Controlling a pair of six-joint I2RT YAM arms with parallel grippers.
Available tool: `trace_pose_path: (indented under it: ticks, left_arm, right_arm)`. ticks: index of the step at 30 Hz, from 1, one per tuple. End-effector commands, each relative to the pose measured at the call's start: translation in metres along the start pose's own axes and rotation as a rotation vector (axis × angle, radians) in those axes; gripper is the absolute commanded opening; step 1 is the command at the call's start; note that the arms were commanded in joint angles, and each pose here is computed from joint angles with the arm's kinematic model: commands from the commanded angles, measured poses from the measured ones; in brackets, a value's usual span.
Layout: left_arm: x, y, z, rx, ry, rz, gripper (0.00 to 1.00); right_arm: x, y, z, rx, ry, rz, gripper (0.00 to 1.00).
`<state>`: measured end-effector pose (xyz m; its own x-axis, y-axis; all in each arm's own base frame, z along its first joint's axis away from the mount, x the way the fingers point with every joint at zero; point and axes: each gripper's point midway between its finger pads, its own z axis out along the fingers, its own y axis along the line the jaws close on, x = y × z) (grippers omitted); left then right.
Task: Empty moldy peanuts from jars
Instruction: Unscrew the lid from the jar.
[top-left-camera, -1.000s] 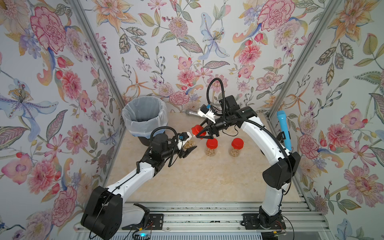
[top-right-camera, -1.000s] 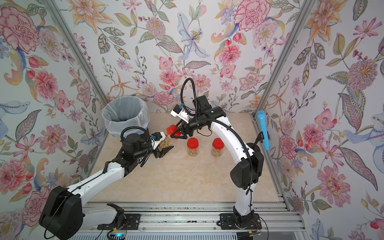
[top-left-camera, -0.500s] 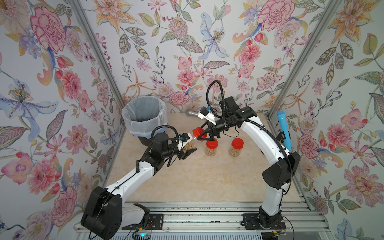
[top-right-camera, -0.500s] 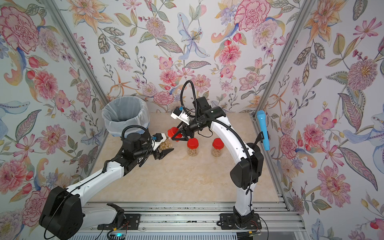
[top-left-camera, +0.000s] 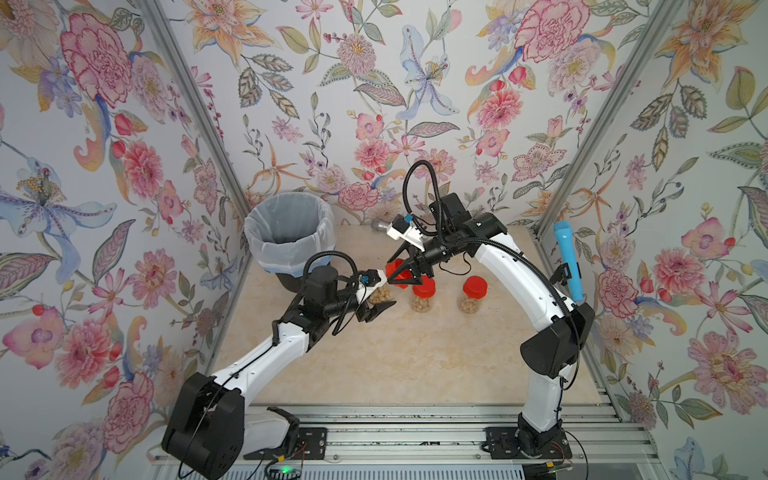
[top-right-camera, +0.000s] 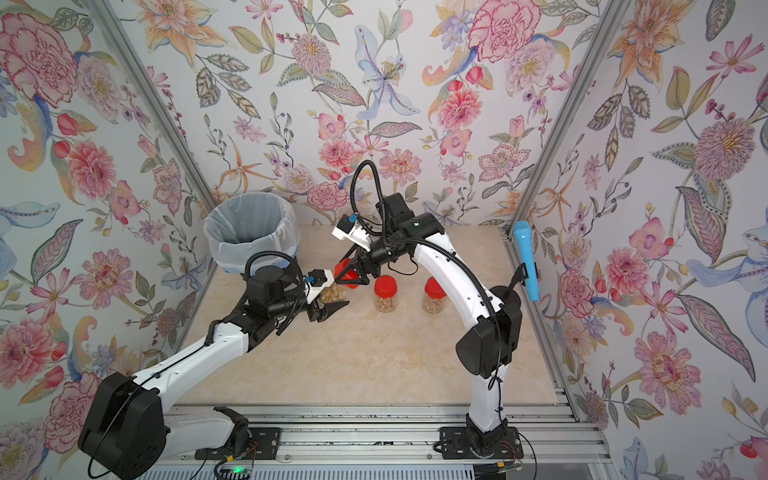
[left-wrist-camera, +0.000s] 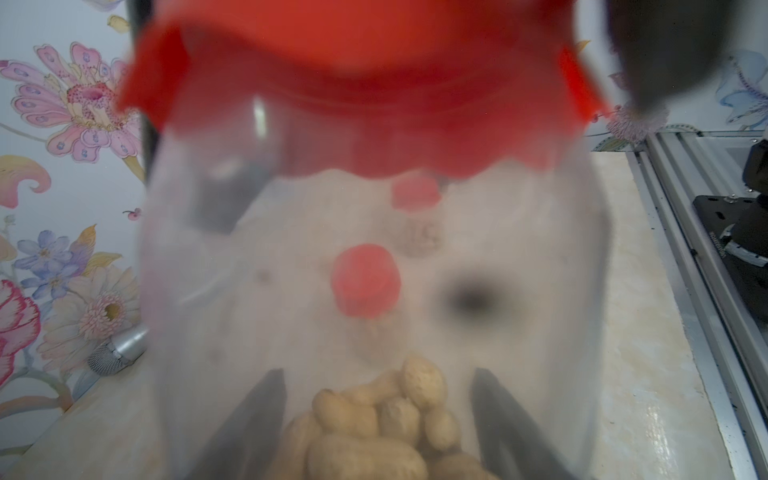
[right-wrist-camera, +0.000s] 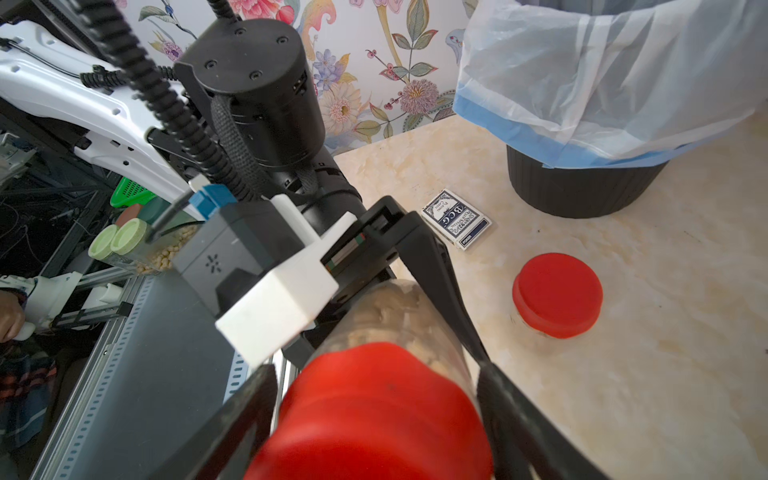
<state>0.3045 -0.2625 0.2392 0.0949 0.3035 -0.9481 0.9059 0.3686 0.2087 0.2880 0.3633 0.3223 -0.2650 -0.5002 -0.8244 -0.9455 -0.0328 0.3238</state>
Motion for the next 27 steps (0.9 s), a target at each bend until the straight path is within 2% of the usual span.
trace_pose_path:
  ticks: [1,19,27]
  left_arm:
    - [-0.020,0.005,0.000,-0.013,-0.046,0.052,0.32]
    - [-0.013,0.010,0.003,-0.039,-0.024,0.044,0.32]
    - [-0.008,0.011,0.005,-0.043,-0.014,0.036,0.32]
  right_arm:
    - [-0.010,0.034,0.013,-0.150,-0.028,0.005,0.78]
    - [-0.006,0.028,0.010,-0.089,-0.003,0.010,0.84]
    - [-0.005,0.021,0.008,-0.047,0.011,0.021,0.92]
